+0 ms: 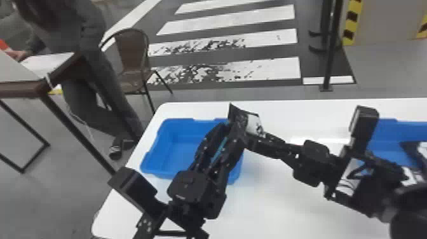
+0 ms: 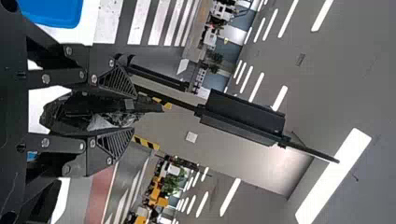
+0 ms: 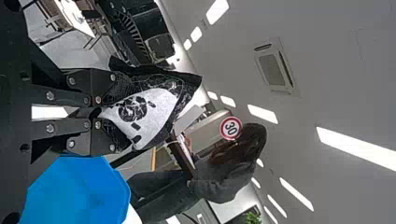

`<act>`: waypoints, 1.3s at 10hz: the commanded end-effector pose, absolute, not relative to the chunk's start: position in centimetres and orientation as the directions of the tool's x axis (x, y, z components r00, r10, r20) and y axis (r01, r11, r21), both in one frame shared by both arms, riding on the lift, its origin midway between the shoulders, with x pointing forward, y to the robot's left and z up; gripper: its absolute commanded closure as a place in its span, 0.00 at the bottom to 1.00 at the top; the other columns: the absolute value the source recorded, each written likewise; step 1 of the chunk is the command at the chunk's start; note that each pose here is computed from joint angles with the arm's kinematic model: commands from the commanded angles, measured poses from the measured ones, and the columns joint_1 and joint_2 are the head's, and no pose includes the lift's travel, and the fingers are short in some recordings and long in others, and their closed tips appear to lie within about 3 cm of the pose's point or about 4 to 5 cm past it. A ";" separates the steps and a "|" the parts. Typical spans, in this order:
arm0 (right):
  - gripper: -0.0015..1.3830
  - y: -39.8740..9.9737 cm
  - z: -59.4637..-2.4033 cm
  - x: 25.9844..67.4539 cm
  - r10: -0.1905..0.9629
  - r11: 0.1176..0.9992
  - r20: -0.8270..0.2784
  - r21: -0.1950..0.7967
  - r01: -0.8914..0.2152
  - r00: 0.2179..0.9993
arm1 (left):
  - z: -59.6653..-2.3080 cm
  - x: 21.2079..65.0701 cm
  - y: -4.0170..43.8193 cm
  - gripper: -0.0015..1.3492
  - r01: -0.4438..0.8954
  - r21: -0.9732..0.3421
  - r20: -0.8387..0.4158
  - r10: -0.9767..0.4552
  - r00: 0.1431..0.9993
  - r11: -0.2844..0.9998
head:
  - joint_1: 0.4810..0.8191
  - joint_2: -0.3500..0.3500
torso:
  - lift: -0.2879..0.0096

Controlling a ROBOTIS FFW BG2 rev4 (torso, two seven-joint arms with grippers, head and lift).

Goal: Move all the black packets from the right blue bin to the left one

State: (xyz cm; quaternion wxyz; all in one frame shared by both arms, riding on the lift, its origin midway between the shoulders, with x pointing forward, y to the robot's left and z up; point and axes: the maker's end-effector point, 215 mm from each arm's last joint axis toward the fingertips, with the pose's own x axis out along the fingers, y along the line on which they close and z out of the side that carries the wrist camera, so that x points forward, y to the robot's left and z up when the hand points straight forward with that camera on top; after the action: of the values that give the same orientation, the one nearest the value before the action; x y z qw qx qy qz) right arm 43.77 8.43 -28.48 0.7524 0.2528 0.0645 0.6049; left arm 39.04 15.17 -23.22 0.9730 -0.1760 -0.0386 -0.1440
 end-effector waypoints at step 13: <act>0.84 11.2 -29.8 40.6 0.963 0.066 0.193 0.507 -0.859 0.188 | -25.8 39.4 15.0 0.90 0.280 -0.271 -0.005 -0.292 0.956 0.921 | 0.63 1.00 | 0.50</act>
State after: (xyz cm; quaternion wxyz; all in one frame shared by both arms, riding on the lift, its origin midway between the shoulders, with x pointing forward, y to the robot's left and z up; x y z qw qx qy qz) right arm 40.64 11.20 -29.78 0.7242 0.2640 0.0971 0.6297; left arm 39.47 14.91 -25.91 0.9785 -0.1438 0.0219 -0.1465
